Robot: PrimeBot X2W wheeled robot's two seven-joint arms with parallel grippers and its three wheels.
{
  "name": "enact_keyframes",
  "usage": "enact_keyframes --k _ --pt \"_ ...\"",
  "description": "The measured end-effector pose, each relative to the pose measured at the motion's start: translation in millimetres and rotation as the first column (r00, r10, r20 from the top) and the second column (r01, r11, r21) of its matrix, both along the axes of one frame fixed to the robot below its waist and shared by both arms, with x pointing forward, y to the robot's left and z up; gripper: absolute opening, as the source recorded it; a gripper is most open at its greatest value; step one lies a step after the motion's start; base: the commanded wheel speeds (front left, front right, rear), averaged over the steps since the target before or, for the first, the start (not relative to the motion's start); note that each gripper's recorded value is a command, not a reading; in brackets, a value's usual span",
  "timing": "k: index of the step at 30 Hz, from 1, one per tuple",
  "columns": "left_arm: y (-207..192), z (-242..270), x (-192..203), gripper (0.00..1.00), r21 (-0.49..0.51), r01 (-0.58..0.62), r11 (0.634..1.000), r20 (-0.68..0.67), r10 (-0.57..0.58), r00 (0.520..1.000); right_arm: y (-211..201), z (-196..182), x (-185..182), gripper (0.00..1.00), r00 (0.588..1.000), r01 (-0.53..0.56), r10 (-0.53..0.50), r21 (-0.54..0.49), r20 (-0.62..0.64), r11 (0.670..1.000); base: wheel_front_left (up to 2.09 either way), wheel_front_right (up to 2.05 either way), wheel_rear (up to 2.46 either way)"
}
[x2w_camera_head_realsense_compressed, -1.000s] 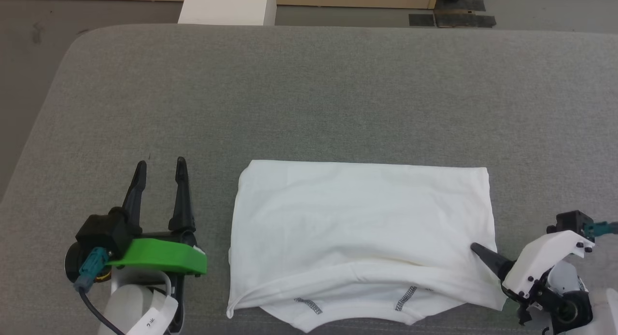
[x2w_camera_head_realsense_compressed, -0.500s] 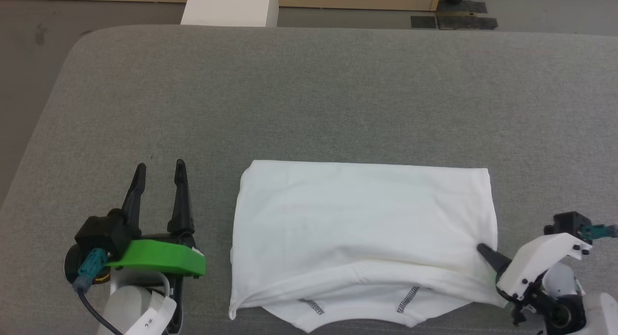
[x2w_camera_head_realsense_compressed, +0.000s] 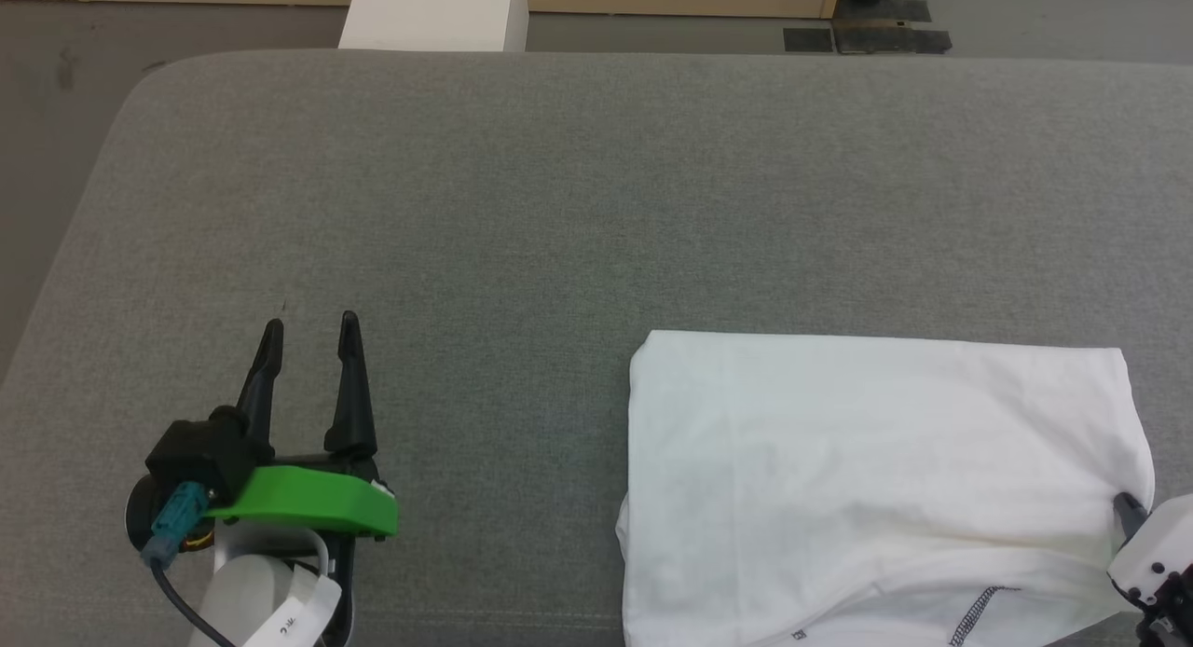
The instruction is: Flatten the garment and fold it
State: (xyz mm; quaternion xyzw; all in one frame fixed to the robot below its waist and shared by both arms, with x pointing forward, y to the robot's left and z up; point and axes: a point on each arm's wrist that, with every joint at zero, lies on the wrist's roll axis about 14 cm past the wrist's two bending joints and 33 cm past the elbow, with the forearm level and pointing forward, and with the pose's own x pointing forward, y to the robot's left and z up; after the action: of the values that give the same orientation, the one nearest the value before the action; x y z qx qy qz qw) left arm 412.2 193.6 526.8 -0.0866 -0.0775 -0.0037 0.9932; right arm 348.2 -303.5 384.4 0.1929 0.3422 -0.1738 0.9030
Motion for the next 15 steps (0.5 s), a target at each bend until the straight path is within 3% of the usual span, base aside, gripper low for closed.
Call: enact_keyframes --k 4,8,11,15 --pt "-2 0 0 1.0 -0.001 0.007 1.0 0.001 -0.007 1.0 4 9 -1 0.0 0.999 -0.043 0.043 -0.046 0.008 0.998 0.0 0.0 0.0" --pt "-2 2 -2 1.0 -0.001 0.01 1.0 0.004 -0.01 1.0 25 35 8 0.0 0.987 -0.145 0.151 -0.095 0.06 0.985 0.0 0.0 0.0" --pt "-3 1 -4 1.0 -0.001 0.012 1.0 0.002 -0.012 1.0 58 61 14 0.0 0.956 -0.258 0.271 -0.112 0.114 0.96 0.0 0.0 0.0" --pt "-4 -1 -6 1.0 -0.002 0.017 1.0 -0.006 -0.017 1.0 110 90 19 0.0 0.884 -0.416 0.437 -0.145 0.165 0.897 0.0 0.0 0.0"
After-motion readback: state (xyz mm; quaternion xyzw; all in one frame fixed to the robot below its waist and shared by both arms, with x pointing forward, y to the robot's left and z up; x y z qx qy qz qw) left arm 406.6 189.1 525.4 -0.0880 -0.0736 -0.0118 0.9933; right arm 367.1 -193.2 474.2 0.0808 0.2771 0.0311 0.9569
